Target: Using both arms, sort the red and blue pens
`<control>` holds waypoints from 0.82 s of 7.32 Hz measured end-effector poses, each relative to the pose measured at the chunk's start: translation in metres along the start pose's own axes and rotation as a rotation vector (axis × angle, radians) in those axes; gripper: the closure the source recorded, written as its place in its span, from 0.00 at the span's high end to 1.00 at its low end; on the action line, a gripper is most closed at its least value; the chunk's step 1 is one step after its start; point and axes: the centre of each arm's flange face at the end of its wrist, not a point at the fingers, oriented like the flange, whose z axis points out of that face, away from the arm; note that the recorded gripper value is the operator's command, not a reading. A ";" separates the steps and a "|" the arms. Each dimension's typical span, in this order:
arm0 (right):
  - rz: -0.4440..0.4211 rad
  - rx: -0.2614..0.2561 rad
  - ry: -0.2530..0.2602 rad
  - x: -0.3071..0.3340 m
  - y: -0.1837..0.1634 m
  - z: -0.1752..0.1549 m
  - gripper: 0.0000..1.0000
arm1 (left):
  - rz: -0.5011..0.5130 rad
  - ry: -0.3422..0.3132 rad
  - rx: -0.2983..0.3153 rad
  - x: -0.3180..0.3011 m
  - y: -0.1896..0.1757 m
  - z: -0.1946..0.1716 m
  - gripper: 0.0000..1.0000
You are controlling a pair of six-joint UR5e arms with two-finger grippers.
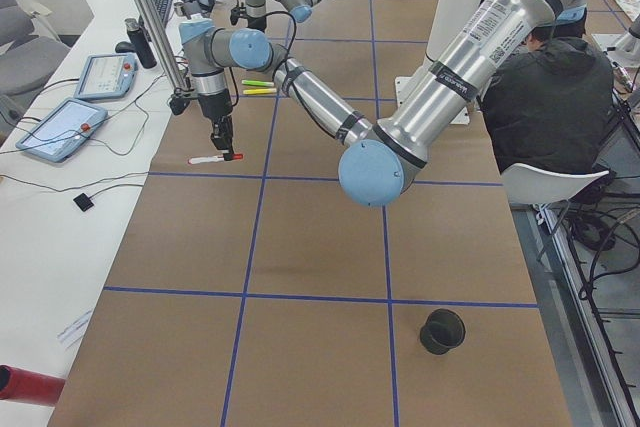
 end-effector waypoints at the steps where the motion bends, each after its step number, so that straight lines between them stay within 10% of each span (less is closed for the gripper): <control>1: -0.005 -0.011 0.007 -0.007 0.005 0.008 0.78 | 0.026 -0.003 -0.008 -0.008 0.000 0.005 0.00; 6: -0.029 -0.043 0.018 -0.021 0.023 0.030 0.68 | 0.006 -0.009 -0.053 -0.073 0.003 0.021 0.00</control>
